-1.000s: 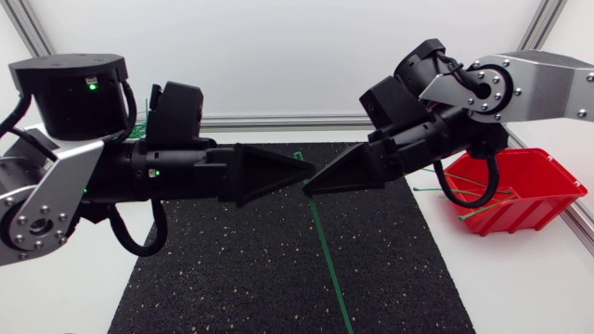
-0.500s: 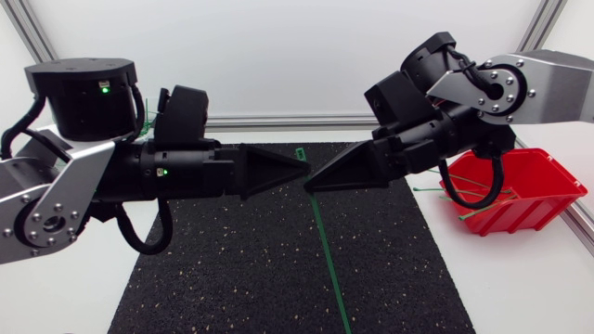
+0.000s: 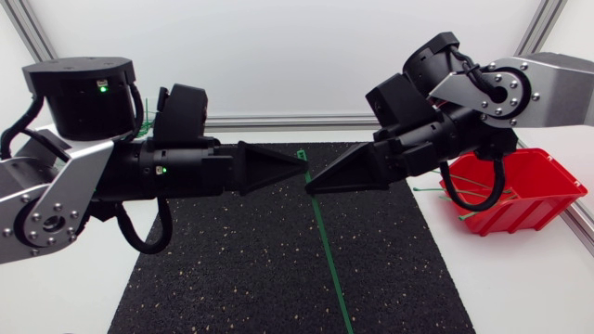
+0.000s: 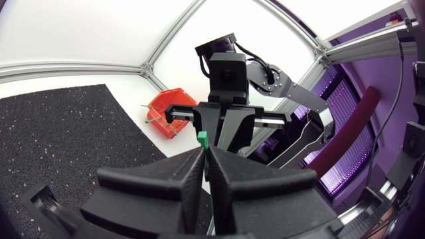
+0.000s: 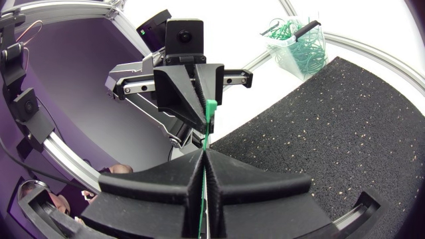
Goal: Take a green cable tie from the red box, thread the tail through the head to close it, then place it in the transparent bin on the left.
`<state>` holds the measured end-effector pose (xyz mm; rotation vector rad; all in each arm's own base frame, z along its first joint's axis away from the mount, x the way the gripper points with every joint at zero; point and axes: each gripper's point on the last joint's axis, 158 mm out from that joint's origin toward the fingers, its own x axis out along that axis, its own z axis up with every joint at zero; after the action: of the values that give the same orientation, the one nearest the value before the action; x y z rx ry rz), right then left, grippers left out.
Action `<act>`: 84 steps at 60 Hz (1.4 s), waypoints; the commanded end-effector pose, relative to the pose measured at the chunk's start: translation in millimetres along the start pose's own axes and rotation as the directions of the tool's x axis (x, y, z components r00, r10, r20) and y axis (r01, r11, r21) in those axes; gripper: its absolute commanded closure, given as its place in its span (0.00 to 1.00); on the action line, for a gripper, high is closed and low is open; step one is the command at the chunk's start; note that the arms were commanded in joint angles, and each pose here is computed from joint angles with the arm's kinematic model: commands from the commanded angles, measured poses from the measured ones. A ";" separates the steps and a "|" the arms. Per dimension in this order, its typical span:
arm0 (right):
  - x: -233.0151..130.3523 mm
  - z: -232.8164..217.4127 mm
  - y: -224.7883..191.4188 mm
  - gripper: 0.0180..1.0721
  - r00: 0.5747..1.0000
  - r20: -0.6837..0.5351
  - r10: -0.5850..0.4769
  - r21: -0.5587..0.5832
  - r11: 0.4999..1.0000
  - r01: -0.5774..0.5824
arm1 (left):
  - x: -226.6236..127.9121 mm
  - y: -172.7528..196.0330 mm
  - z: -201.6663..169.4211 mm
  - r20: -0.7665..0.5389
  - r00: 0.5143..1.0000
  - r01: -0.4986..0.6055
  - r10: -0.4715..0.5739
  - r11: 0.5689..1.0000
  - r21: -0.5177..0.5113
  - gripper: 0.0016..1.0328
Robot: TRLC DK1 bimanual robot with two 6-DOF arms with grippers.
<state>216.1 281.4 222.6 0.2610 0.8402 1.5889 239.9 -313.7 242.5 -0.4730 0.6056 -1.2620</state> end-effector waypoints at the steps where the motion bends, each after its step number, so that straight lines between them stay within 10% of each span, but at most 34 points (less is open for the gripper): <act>1: 2.5 -6.2 3.3 0.93 1.000 -0.009 0.002 0.019 1.000 -0.002 | -1.0 0.7 6.5 0.012 1.000 0.000 0.000 1.000 -0.022 0.96; 22: 4.0 -9.6 2.7 0.85 1.000 -0.022 -0.020 0.015 1.000 0.020 | -3.7 -0.4 7.7 0.011 1.000 -0.006 0.006 0.999 -0.050 0.96; 53: 10.1 -41.1 -22.9 0.28 0.944 -0.158 -0.291 -0.023 0.956 0.291 | -13.4 0.5 13.6 0.006 0.999 -0.032 0.033 0.997 -0.063 0.96; 84: -7.2 -36.8 -57.9 0.23 0.875 -0.088 -0.476 -0.052 0.879 0.473 | -25.4 5.7 16.2 -0.032 0.999 -0.036 0.034 0.997 -0.066 0.96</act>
<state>238.3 263.9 164.5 -0.0540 0.8798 1.1890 249.9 -287.5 236.6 -0.5157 0.7308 -1.1904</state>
